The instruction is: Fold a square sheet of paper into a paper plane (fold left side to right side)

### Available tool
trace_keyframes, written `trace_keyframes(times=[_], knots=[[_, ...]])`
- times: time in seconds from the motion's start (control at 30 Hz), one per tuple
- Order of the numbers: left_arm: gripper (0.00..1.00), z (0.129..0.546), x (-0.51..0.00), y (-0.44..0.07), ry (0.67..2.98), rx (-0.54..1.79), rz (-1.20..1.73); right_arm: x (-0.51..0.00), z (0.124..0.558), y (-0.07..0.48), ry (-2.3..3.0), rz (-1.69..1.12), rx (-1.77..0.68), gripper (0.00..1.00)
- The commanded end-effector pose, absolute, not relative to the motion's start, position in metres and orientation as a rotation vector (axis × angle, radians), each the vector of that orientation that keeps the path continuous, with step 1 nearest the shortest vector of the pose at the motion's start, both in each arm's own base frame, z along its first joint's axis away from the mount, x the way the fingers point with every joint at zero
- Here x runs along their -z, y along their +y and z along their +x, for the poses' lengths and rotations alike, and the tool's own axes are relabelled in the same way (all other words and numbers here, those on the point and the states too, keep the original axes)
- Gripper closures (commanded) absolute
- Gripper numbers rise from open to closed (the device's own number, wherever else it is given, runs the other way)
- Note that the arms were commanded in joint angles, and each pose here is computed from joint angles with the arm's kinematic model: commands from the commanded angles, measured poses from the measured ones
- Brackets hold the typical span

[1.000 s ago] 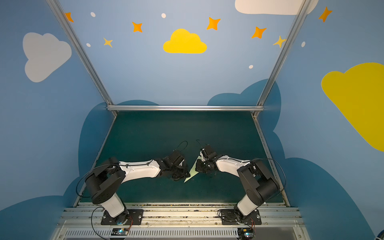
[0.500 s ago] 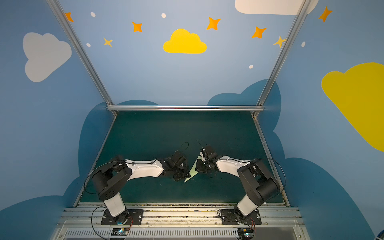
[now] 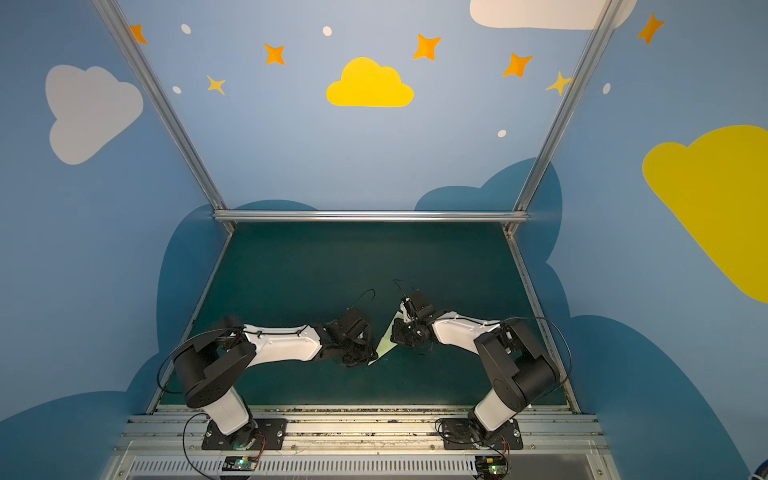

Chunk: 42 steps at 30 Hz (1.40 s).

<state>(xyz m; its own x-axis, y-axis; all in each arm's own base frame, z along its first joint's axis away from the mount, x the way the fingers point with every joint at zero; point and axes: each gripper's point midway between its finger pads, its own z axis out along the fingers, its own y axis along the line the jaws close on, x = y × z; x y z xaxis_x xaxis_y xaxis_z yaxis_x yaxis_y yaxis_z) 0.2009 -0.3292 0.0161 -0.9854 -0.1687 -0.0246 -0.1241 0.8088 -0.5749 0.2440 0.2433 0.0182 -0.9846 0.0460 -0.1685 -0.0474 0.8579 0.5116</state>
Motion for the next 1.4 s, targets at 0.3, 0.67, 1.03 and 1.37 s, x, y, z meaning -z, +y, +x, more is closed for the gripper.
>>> trace_keyframes(times=[0.3, 0.67, 1.03, 1.37], knots=[[0.97, 0.147, 0.025, -0.249, 3.063, 0.586, -0.321, -0.004, 0.232, 0.237, 2.907, 0.029, -0.760, 1.00], [0.96, 0.164, -0.018, -0.242, 2.935, 0.570, -0.197, -0.059, 0.270, 0.240, 2.757, -0.047, -0.892, 0.89], [0.55, 0.232, -0.074, -0.263, 2.798, 0.608, -0.024, -0.102, 0.273, 0.170, 2.638, 0.181, -0.861, 0.70], [0.44, 0.301, -0.085, -0.316, 2.829, 0.959, 0.214, -0.068, 0.242, 0.145, 2.669, 0.341, -0.874, 0.79]])
